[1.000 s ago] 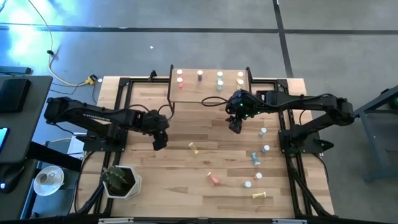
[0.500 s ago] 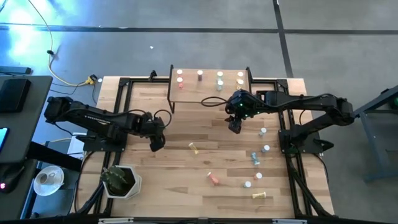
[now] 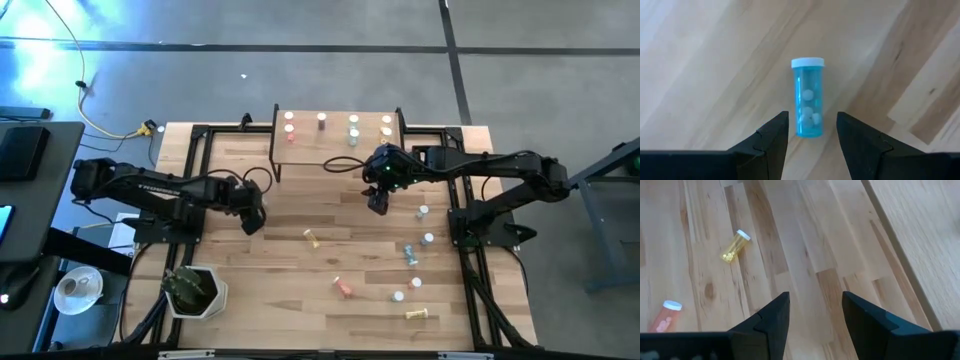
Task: Pick and place medicine bottles onto shelf by color
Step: Put the blue pill bottle on the shelf aligned with the other blue pill bottle
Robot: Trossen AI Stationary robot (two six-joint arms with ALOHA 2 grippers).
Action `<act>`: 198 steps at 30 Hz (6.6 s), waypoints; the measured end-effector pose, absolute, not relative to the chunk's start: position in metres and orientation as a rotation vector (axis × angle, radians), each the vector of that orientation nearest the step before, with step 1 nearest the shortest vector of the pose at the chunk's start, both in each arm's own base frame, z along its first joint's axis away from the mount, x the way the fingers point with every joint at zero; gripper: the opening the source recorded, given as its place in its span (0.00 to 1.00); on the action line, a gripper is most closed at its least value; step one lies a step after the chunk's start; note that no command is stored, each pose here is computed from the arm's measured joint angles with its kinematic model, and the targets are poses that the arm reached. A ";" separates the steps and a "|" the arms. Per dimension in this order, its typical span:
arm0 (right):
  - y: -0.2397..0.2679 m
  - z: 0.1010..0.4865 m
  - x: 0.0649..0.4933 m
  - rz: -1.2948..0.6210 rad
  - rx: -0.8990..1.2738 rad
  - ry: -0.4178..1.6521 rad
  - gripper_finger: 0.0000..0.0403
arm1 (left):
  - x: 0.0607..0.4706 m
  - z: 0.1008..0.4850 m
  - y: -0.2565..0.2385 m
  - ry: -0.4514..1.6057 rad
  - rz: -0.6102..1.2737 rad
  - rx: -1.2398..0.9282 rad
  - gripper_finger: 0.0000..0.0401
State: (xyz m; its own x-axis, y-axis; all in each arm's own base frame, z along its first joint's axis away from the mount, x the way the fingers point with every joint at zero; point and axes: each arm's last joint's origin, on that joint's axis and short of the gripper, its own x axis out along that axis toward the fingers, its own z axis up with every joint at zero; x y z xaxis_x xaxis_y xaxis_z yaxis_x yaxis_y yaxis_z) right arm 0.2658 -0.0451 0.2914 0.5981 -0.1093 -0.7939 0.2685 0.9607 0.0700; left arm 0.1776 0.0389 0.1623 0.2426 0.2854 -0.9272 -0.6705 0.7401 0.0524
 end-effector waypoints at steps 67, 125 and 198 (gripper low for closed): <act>-0.044 0.303 0.278 -0.117 0.214 0.734 0.43 | 0.222 0.163 0.047 0.813 0.371 -0.345 0.24; -0.050 0.334 0.334 0.105 -0.293 0.076 0.55 | 0.258 0.265 0.067 -0.126 0.290 0.150 0.24; -0.064 0.326 0.349 0.003 -0.240 -0.007 0.23 | 0.261 0.265 0.071 -0.051 0.338 0.202 0.39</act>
State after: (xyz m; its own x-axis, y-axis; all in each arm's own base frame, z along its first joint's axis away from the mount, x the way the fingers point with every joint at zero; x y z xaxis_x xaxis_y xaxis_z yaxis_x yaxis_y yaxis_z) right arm 0.3494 -0.0644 0.3262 1.0000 0.0036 0.0068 -0.0019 0.9713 -0.2379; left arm 0.2612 0.0707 0.2653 0.9422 0.3245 0.0831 -0.3346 0.9235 0.1878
